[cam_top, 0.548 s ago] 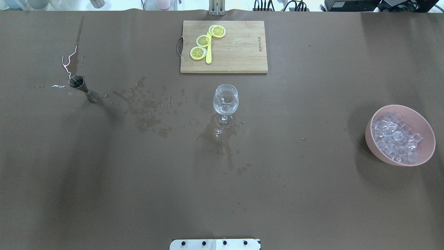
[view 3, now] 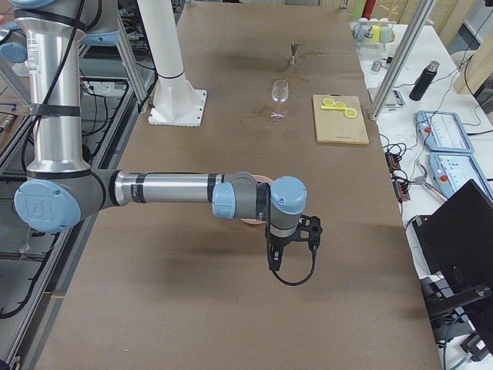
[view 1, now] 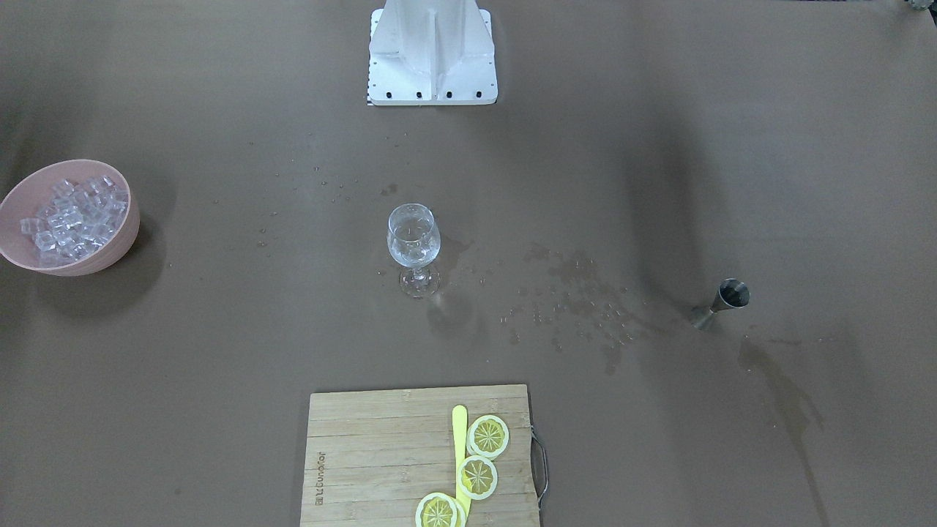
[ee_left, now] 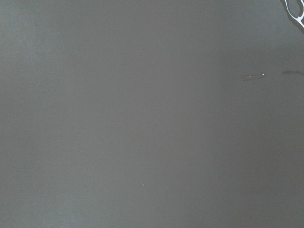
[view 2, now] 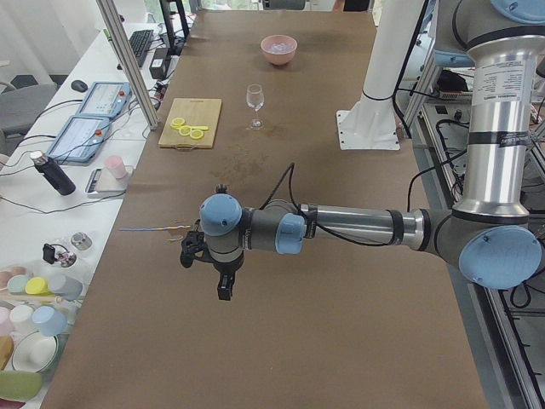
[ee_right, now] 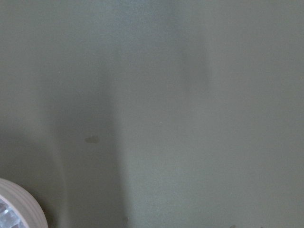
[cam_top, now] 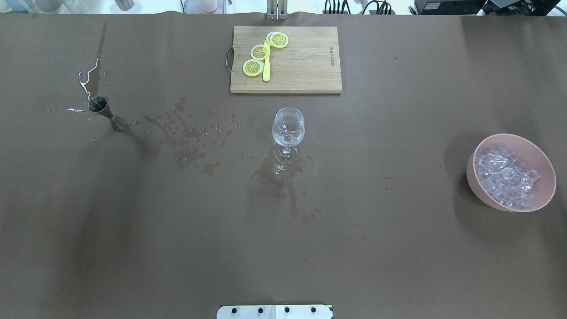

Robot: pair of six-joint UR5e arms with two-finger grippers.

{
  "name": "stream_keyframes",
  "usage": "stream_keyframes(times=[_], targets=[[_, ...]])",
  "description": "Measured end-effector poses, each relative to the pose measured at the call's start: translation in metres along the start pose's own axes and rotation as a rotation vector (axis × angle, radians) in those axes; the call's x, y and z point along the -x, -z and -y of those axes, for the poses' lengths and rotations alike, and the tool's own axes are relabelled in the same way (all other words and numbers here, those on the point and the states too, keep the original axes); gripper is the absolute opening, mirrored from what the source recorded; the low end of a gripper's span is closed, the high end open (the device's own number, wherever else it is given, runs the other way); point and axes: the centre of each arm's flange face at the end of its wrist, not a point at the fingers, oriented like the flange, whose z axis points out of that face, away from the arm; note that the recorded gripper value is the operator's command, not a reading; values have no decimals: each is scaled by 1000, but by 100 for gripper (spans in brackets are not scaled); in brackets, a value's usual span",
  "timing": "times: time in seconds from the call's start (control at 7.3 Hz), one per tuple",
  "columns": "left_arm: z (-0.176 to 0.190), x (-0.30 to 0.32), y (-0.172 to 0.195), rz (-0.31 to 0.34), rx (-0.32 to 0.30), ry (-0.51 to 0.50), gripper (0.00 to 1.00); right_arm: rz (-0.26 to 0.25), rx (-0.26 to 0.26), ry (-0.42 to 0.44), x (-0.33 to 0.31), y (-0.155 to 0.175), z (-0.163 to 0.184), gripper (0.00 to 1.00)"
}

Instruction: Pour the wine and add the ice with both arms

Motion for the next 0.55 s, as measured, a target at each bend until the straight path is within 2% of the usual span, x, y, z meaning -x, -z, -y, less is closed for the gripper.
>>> stream_keyframes(times=[0.27, 0.55], targets=[[3, -3, 2, 5, -3, -2, 98, 4, -1, 2, 1, 1, 0, 100], [8, -2, 2, 50, -3, -7, 98, 9, -2, 2, 2, 1, 0, 100]])
